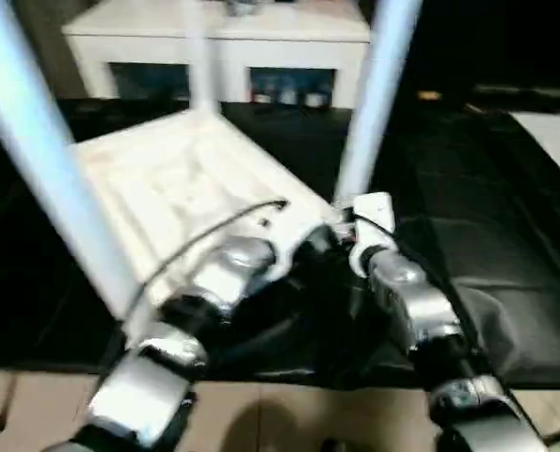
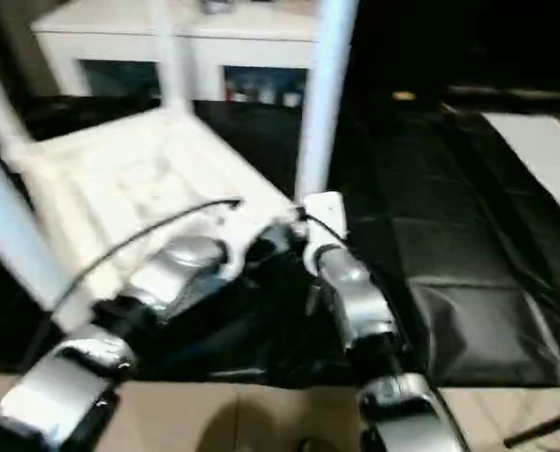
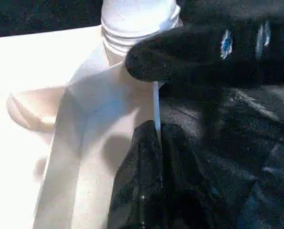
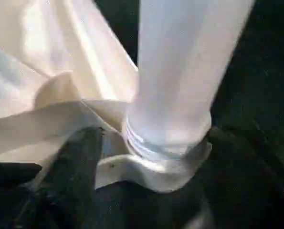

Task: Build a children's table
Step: Rotate leg to tighten

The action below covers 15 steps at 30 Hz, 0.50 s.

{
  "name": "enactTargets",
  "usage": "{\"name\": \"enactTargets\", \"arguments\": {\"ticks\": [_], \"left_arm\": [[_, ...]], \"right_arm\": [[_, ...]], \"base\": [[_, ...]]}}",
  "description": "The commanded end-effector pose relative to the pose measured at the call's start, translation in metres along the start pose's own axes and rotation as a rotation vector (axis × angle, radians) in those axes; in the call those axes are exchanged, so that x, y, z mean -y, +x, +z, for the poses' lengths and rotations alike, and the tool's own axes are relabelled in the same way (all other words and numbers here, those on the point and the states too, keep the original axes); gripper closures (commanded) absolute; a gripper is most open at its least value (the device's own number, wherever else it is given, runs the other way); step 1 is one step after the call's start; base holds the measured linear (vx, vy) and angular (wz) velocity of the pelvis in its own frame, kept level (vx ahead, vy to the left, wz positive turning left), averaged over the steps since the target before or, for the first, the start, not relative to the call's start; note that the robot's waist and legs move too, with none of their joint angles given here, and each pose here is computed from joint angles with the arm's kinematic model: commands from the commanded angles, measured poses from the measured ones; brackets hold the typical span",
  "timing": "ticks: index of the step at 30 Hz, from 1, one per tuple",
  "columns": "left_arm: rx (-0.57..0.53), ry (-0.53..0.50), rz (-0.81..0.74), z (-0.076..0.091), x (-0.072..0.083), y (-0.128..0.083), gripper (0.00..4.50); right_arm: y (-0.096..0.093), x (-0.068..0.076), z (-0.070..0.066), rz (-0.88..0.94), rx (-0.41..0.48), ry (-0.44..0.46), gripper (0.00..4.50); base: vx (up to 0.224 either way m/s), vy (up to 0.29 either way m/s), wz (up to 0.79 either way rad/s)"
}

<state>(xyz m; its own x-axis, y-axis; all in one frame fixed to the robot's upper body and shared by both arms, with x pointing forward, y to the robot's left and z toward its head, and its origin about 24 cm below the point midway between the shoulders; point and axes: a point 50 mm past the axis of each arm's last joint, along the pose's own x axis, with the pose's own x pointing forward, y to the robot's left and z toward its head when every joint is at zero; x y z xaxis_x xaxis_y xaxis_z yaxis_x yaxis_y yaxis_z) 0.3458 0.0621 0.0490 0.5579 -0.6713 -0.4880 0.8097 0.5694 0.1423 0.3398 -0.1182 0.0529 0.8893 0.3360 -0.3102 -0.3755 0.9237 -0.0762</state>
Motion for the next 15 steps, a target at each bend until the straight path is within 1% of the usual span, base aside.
{"name": "enactTargets", "arguments": {"ticks": [1,3,4,5,7,8,12,15], "left_arm": [[0.043,0.06,-0.064,0.003,-0.001,-0.009,4.5],[0.056,0.101,-0.131,0.0,0.0,-0.017,4.5],[0.077,0.118,-0.202,-0.001,0.004,-0.023,4.5],[0.096,0.142,-0.309,-0.003,0.009,-0.032,4.5],[0.086,0.159,-0.371,-0.005,0.011,-0.039,4.5],[0.07,0.174,-0.401,-0.006,0.011,-0.044,4.5],[0.081,0.145,-0.452,-0.003,0.009,-0.052,4.5],[0.084,0.151,-0.485,-0.003,0.009,-0.058,4.5]], "right_arm": [[-0.007,-0.002,0.007,0.133,0.03,-0.04,0.59],[-0.02,0.006,0.007,0.243,0.034,-0.097,0.59],[-0.028,0.011,0.006,0.297,0.041,-0.136,0.59],[-0.038,0.018,0.005,0.357,0.039,-0.179,0.59],[-0.044,0.023,0.003,0.397,0.027,-0.194,0.59],[-0.051,0.026,0.001,0.455,0.008,-0.201,0.59],[-0.063,0.03,-0.006,0.543,-0.048,-0.251,0.59],[-0.069,0.028,-0.008,0.602,-0.067,-0.256,0.59]], "base": [[0.053,-0.022,0.07],[0.059,-0.023,0.06],[0.061,-0.022,0.06],[0.065,-0.018,0.02],[0.064,-0.013,0.01],[0.0,0.0,0.0],[0.0,0.0,0.0],[0.0,0.0,0.0]]}}
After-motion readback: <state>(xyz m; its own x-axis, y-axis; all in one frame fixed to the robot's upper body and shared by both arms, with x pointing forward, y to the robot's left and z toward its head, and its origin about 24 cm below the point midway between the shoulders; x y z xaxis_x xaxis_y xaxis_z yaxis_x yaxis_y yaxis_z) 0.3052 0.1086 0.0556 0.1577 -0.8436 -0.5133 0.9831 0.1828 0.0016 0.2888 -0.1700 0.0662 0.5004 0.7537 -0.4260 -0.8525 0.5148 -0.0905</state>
